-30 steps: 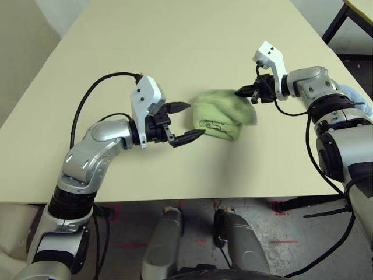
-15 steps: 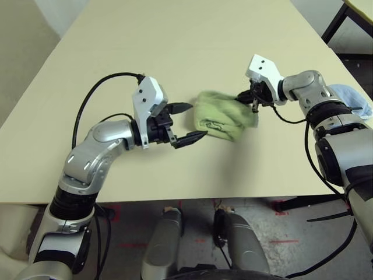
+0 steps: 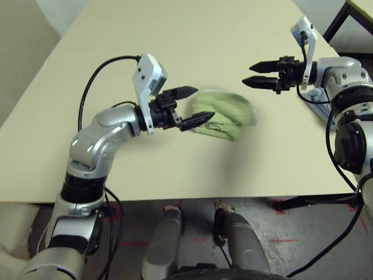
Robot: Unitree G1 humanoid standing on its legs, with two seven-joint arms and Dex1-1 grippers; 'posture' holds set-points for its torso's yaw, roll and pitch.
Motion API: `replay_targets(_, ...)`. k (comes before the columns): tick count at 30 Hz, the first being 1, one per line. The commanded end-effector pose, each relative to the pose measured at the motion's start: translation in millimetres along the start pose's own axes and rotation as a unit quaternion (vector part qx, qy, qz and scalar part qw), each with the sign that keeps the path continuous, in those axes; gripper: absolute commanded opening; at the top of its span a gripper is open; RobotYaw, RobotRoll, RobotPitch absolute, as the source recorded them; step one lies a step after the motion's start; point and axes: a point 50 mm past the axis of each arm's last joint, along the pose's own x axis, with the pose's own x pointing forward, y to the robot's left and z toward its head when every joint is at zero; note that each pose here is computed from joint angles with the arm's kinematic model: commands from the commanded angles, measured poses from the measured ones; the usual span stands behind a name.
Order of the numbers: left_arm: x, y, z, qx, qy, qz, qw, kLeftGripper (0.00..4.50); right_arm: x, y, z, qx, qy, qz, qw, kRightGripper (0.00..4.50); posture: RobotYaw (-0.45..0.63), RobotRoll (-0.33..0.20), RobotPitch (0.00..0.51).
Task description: Fold the towel and set it aside.
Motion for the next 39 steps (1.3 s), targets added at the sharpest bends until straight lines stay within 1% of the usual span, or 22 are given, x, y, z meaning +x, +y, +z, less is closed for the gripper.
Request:
replay_targets(1,12.9,8.3,-11.0,-0.01,0.03,0.02,0.999,3.46,3.4,3.8,-6.2,0.008,-0.021,0.02,1.0,4.32,0.17,0.0,0.14)
replay_targets(2,17.2,10.0,-13.8,-0.006,0.039,0.025,0.999,3.13,5.6,4.5,-8.5,0.009,-0.025,0.019,0.999,4.12,0.17,0.0,0.14)
replay_targets(3,21.0,11.6,-16.3,-0.005,0.046,0.03,0.998,2.69,7.6,5.2,-10.5,0.009,-0.029,0.018,0.999,3.86,0.16,0.0,0.14)
replay_targets(5,26.4,14.4,-19.4,-0.01,0.052,0.039,0.998,1.95,10.8,6.6,-13.2,0.009,-0.031,0.018,0.999,3.2,0.16,0.0,0.139)
replay_targets(9,45.4,20.4,-30.0,-0.005,0.078,0.054,0.995,0.25,25.6,12.8,-21.5,0.001,-0.033,0.019,0.999,1.55,0.15,0.0,0.139)
replay_targets(10,49.9,21.4,-31.9,-0.011,0.079,0.056,0.995,0.0,29.3,14.8,-23.4,-0.001,-0.032,0.023,0.999,1.16,0.15,0.0,0.138)
replay_targets(12,56.9,22.7,-36.8,-0.011,0.091,0.058,0.994,0.0,36.0,18.5,-27.8,-0.004,-0.028,0.026,0.999,0.57,0.15,0.0,0.138)
replay_targets(13,60.0,22.4,-39.7,-0.013,0.096,0.055,0.994,0.0,39.1,20.5,-31.0,-0.003,-0.023,0.03,0.999,0.12,0.15,0.0,0.137)
replay_targets(14,62.8,21.6,-42.6,-0.015,0.102,0.051,0.993,0.0,41.8,22.6,-34.7,-0.003,-0.017,0.033,0.999,0.02,0.15,0.0,0.137)
replay_targets(17,67.0,18.3,-50.2,-0.02,0.117,0.037,0.992,0.0,45.5,26.7,-45.4,-0.002,0.004,0.036,0.999,0.02,0.15,0.0,0.137)
replay_targets(19,66.7,15.5,-59.1,-0.028,0.134,0.027,0.99,0.0,45.1,28.8,-58.4,0.001,0.033,0.034,0.999,0.02,0.15,0.0,0.137)
replay_targets(24,57.7,13.1,-82.0,-0.048,0.176,0.018,0.983,0.0,41.4,31.1,-89.1,0.009,0.094,0.018,0.995,0.02,0.15,0.0,0.141)
replay_targets(29,46.0,14.7,-103.5,-0.062,0.211,0.021,0.975,0.0,41.7,32.5,-105.2,0.01,0.121,0.006,0.993,0.02,0.15,0.0,0.143)
replay_targets(31,40.5,14.8,-110.2,-0.067,0.221,0.02,0.973,0.0,41.2,32.1,-108.8,0.009,0.126,0.002,0.992,0.02,0.15,0.0,0.144)
replay_targets(35,35.3,14.4,-113.7,-0.07,0.223,0.019,0.972,0.0,40.2,30.9,-110.1,0.006,0.128,-0.001,0.992,0.02,0.16,0.0,0.145)
replay_targets(37,33.3,14.6,-112.6,-0.074,0.215,0.021,0.974,0.0,40.8,30.3,-108.9,0.005,0.125,-0.001,0.992,0.02,0.16,0.0,0.145)
replay_targets(39,34.2,14.1,-105.9,-0.078,0.192,0.019,0.978,0.0,42.7,29.1,-102.9,0.012,0.103,-0.001,0.995,0.02,0.16,0.0,0.145)
